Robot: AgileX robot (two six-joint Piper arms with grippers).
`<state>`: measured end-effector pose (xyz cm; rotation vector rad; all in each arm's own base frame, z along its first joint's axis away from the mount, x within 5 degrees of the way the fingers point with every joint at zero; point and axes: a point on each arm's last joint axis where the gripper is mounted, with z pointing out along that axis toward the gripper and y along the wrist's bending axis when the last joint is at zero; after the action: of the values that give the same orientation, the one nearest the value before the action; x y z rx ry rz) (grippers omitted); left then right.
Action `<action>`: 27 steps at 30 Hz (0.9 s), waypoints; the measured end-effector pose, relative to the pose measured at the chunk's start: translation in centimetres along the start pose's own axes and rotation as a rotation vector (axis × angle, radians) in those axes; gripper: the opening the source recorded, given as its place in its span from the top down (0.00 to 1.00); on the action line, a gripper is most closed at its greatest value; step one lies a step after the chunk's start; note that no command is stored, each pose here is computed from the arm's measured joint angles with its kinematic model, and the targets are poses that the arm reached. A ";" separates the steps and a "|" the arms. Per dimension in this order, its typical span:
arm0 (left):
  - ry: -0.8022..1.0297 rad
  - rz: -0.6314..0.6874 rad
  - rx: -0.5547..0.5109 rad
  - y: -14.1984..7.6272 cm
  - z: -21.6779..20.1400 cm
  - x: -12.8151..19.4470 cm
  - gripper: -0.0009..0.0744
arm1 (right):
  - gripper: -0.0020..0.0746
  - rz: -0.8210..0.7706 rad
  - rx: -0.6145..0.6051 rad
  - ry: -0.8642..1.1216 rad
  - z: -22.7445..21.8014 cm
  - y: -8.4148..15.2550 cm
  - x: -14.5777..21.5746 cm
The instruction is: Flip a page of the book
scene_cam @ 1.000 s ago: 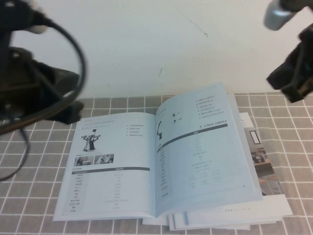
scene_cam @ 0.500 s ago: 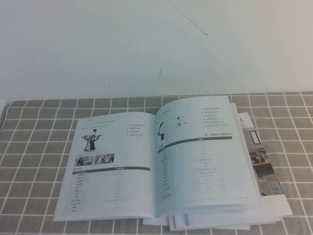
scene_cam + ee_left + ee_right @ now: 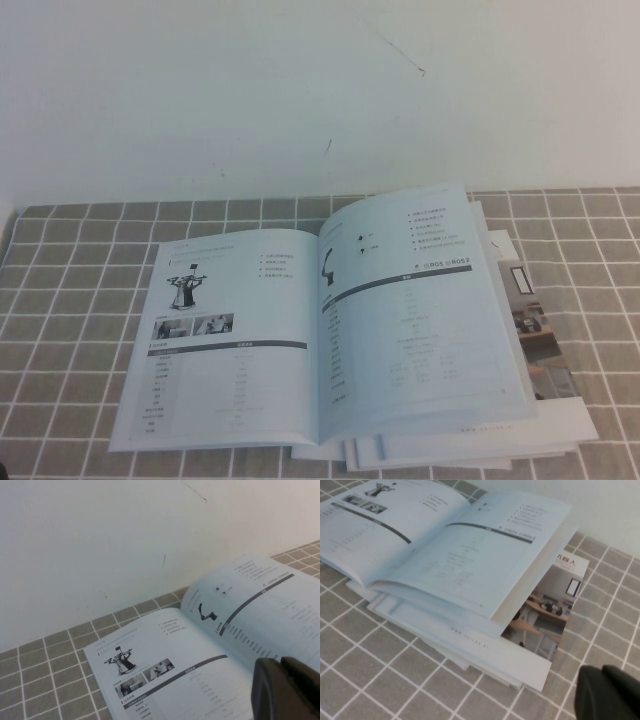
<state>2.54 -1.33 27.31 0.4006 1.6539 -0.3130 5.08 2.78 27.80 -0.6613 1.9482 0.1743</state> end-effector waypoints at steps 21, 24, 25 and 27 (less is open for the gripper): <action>-0.034 -0.022 0.010 -0.1 0.1 -0.2 0.99 | 0.98 0.028 -0.018 0.069 0.6 0.4 1.6; -0.034 -0.022 0.010 -0.1 0.1 -0.2 0.99 | 0.98 0.028 -0.018 0.069 0.6 0.4 1.6; -0.034 -0.022 0.010 -0.1 0.1 -0.2 0.99 | 0.98 0.028 -0.018 0.069 0.6 0.4 1.6; -0.031 -0.023 0.010 -0.1 0.1 -0.1 0.99 | 0.98 0.028 -0.018 0.069 0.6 0.4 1.6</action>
<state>2.61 -1.47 27.43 0.3830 1.6279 -0.3428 4.84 2.71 26.10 -0.6597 2.0252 0.1894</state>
